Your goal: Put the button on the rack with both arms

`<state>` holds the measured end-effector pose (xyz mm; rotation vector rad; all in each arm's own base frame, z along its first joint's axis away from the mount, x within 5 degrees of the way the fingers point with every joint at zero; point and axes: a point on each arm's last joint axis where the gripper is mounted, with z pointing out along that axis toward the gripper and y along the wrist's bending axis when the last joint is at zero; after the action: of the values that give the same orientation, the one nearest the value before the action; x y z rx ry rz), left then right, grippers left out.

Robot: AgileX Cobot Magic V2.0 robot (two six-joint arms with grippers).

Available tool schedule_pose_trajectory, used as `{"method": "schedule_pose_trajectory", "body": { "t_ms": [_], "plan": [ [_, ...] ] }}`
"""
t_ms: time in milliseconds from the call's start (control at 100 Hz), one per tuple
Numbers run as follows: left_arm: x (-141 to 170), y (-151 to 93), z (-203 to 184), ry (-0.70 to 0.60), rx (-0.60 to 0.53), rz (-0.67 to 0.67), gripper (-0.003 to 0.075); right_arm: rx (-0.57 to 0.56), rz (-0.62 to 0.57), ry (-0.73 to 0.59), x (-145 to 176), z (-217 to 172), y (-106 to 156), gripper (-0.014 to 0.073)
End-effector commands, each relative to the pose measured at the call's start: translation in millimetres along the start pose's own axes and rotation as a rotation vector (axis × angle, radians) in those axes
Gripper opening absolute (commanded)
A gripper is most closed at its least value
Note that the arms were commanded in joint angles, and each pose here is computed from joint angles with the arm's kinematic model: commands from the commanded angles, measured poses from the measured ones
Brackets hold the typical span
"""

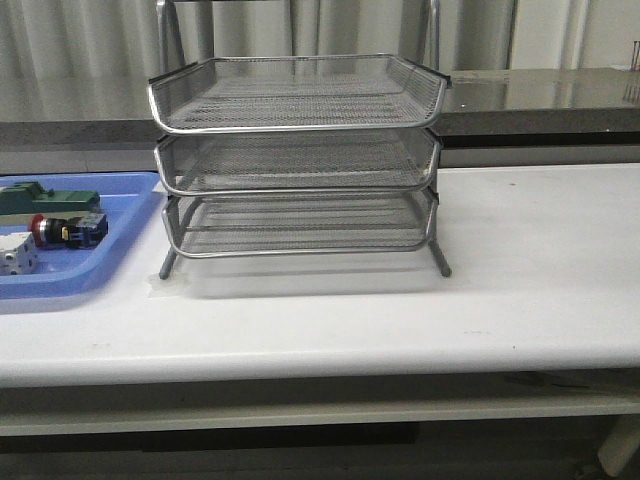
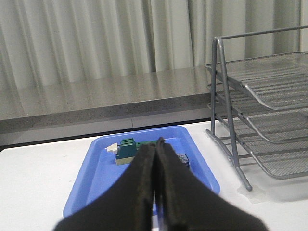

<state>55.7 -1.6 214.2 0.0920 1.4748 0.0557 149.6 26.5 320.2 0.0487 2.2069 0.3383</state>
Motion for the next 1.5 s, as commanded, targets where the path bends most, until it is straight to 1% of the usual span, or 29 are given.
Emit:
{"method": "schedule_pose_trajectory", "body": {
  "t_ms": [0, 140, 290, 410, 460, 530, 680, 720, 770, 850, 1000, 1110, 1270, 1330, 1490],
  "plan": [
    [10.0, -1.1, -1.6, -0.051, -0.003, -0.020, -0.0021, -0.031, 0.053, -0.048, -21.1, 5.9, 4.6, -0.0059],
    [10.0, -1.1, -1.6, -0.051, -0.003, -0.020, -0.0021, -0.060, 0.138, 0.019, -22.6, 27.1, 5.3, -0.0059],
    [10.0, -1.1, -1.6, -0.051, -0.003, -0.020, -0.0021, -0.068, 0.194, 0.073, -21.5, 44.4, 4.3, -0.0059],
    [10.0, -1.1, -1.6, -0.051, -0.003, -0.020, -0.0021, -0.078, 0.238, 0.102, -20.6, 54.0, 4.2, -0.0035],
    [10.0, -1.1, -1.6, -0.051, -0.003, -0.020, -0.0021, -0.087, 0.261, 0.112, -20.3, 57.1, 4.7, -0.0004],
    [10.0, -1.1, -1.6, -0.051, -0.003, -0.020, -0.0021, -0.097, 0.290, 0.123, -20.1, 60.7, 5.3, 0.0068],
    [10.0, -1.1, -1.6, -0.051, -0.003, -0.020, -0.0021, -0.121, 0.353, 0.131, -20.6, 66.2, 6.9, 0.0269],
    [10.0, -1.1, -1.6, -0.051, -0.003, -0.020, -0.0021, -0.124, 0.368, 0.131, -21.0, 68.4, 6.9, 0.0305],
    [10.0, -1.1, -1.6, -0.051, -0.003, -0.020, -0.0021, -0.124, 0.381, 0.128, -21.6, 70.9, 6.5, 0.0328],
    [10.0, -1.1, -1.6, -0.051, -0.003, -0.020, -0.0021, -0.118, 0.403, 0.132, -21.7, 78.1, 5.0, 0.0329],
    [10.0, -1.1, -1.6, -0.051, -0.003, -0.020, -0.0021, -0.126, 0.501, 0.143, -21.7, 97.5, 3.0, 0.0330],
    [10.0, -1.1, -1.6, -0.051, -0.003, -0.020, -0.0021, -0.140, 0.551, 0.168, -19.1, 115.7, 1.5, 0.0330],
    [10.0, -1.1, -1.6, -0.051, -0.003, -0.020, -0.0021, -0.187, 0.634, 0.201, -14.3, 141.2, 1.2, 0.0330],
    [10.0, -1.1, -1.6, -0.051, -0.003, -0.020, -0.0021, -0.212, 0.673, 0.199, -14.0, 149.1, 1.6, 0.0330],
    [10.0, -1.1, -1.6, -0.051, -0.003, -0.020, -0.0021, -0.285, 0.726, 0.180, -12.5, 169.6, 2.1, 0.0330]
  ]
}}
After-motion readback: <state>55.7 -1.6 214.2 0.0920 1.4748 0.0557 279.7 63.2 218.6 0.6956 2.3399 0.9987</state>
